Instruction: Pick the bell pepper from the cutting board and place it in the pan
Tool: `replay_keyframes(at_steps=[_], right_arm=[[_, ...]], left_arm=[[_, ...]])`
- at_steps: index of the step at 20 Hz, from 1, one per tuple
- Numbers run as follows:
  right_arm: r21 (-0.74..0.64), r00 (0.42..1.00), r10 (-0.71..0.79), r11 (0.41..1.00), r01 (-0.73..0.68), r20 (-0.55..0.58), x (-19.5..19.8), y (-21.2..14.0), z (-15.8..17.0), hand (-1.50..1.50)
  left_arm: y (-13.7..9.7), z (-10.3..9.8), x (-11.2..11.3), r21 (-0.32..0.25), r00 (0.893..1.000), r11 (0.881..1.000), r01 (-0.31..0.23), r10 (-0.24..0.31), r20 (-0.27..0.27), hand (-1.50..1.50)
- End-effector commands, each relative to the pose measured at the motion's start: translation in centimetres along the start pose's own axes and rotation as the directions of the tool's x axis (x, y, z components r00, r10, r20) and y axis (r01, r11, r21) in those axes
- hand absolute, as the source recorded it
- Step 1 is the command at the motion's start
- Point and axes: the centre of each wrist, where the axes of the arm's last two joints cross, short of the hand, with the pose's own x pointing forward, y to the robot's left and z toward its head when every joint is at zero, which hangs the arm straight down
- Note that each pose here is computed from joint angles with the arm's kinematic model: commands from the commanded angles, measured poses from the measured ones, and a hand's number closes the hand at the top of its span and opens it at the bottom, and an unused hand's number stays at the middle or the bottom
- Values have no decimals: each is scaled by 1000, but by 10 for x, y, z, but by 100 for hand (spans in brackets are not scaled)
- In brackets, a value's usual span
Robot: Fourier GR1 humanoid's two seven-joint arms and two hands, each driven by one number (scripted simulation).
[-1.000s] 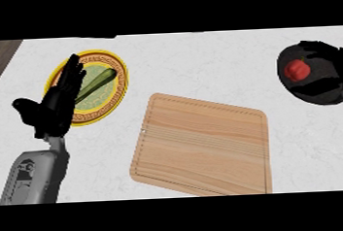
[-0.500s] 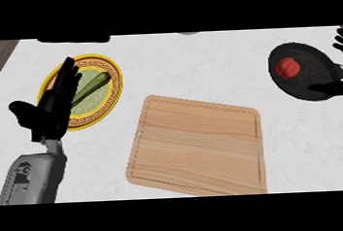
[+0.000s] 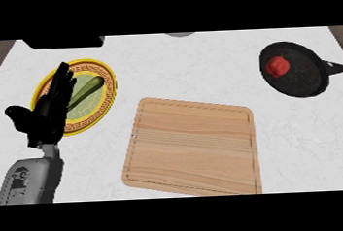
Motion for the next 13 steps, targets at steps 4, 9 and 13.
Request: replay_keyframes(at_steps=[4, 9, 13], right_arm=[[87, 987, -118, 990, 108, 114, 5, -52, 47, -150], [113, 991, -108, 989, 98, 84, 8, -54, 47, -150], [113, 996, -46, 993, 37, 75, -13, -45, 67, -150]], left_arm=[[12, -2, 7, -3, 1000, 1000, 18, -18, -13, 0], [21, 3, -8, 18, 1000, 1000, 7, -7, -20, 0], [8, 12, -7, 22, 1000, 999, 28, -28, -10, 0]])
